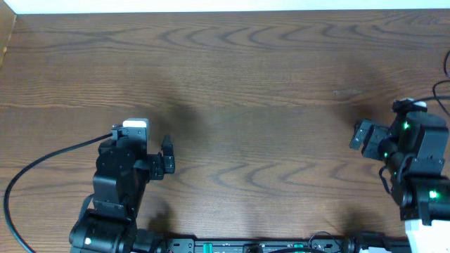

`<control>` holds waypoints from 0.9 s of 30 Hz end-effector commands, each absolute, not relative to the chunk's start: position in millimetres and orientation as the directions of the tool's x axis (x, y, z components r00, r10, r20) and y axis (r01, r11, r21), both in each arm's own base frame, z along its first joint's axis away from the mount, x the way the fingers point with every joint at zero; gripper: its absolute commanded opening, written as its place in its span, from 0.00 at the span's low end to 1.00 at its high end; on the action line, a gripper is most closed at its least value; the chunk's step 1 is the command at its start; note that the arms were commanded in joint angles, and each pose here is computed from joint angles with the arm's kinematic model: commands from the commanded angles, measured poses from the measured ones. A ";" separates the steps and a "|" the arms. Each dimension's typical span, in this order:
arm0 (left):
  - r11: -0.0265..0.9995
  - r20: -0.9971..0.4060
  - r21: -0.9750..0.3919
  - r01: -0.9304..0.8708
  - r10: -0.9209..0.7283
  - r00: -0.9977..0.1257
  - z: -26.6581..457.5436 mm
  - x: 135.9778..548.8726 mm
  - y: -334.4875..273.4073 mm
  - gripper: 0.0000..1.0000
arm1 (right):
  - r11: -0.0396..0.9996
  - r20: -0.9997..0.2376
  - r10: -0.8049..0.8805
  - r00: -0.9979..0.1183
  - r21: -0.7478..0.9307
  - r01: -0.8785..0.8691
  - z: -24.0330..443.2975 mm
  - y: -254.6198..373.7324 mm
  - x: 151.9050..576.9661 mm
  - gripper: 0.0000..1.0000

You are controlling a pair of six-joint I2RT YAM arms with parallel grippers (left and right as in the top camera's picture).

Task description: Untangle cables

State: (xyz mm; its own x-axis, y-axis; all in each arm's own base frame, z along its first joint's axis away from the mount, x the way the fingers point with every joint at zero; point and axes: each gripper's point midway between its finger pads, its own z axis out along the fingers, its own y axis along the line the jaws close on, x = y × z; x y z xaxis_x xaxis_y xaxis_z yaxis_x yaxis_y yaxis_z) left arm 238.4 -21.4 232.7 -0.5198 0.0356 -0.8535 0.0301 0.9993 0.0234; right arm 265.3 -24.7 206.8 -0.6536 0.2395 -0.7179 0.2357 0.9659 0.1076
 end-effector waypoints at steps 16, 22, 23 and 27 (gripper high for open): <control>0.985 -0.894 0.013 -0.170 -0.065 -0.444 204.7 200.2 17.2 0.98 | 0.982 -0.778 0.174 -0.604 0.090 0.167 191.4 -9.2 265.6 0.99; 0.985 -0.892 0.015 -0.170 -0.064 -0.447 203.8 199.8 17.2 0.98 | 0.982 -0.778 0.174 -0.603 0.090 0.168 191.7 -9.4 265.7 0.99; 0.985 -0.892 0.015 -0.170 -0.064 -0.448 203.7 199.7 17.2 0.98 | 0.982 -0.778 0.175 -0.603 0.090 0.169 191.7 -9.6 265.7 0.99; 0.985 -0.892 0.015 -0.170 -0.064 -0.448 203.7 199.7 17.2 0.98 | 0.982 -0.778 0.175 -0.603 0.090 0.169 191.6 -9.6 265.7 0.99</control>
